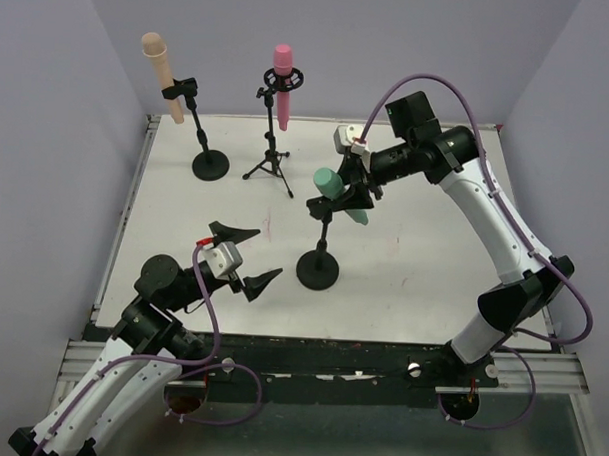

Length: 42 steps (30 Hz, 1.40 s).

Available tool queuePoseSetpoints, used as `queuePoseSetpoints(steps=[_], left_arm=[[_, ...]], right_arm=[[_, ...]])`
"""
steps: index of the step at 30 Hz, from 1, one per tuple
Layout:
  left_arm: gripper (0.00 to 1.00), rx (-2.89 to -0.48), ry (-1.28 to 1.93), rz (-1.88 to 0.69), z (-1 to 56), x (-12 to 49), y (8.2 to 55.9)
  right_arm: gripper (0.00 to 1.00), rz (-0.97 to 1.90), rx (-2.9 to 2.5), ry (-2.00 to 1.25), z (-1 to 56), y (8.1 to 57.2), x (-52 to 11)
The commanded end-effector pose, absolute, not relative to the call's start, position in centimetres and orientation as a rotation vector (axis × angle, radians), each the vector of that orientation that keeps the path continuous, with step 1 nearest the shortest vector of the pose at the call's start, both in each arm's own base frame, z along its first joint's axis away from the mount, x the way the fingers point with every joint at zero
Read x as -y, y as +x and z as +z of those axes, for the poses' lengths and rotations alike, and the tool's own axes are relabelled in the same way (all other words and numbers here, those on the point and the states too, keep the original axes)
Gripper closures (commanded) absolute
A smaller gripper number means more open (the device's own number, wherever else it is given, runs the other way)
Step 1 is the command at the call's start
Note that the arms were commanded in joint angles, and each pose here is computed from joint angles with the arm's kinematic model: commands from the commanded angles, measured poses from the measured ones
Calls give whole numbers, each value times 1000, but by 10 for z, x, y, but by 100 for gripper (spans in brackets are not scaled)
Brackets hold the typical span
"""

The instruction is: Attach the microphones to the stand

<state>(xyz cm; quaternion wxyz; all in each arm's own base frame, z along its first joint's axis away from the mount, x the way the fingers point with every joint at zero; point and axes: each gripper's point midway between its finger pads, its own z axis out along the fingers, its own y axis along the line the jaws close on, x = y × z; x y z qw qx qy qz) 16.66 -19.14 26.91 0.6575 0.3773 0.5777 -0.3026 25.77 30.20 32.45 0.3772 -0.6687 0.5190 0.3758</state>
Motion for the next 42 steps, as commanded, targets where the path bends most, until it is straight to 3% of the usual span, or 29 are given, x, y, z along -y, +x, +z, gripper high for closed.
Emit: queuePoseSetpoints(steps=[1,9,15,22,31,33,38,42], left_arm=[[2,-1284,840,-665,277,187,166],[2,-1269,840,-659,279,185,163],[2,-1273,842,-649,277,184,164],[2,-1282,839,-630,275,182,167],[2,-1296,857,-624,271,184,169],[2,-1294,860,-620,271,184,169],[2,-1294,862,-621,270,184,169],[2,-1289,861,-622,272,183,168]], right_arm=[[69,951,-1338,-1612,346,279,-290],[73,590,-1497,-1239,380,408,-231],[74,501,-1487,-1047,400,472,-234],[74,548,-1489,-960,395,510,-248],[72,617,-1498,-991,374,517,-260],[66,674,-1488,-1037,369,507,-267],[31,755,-1473,-1099,364,488,-272],[17,750,-1476,-1097,368,480,-270]])
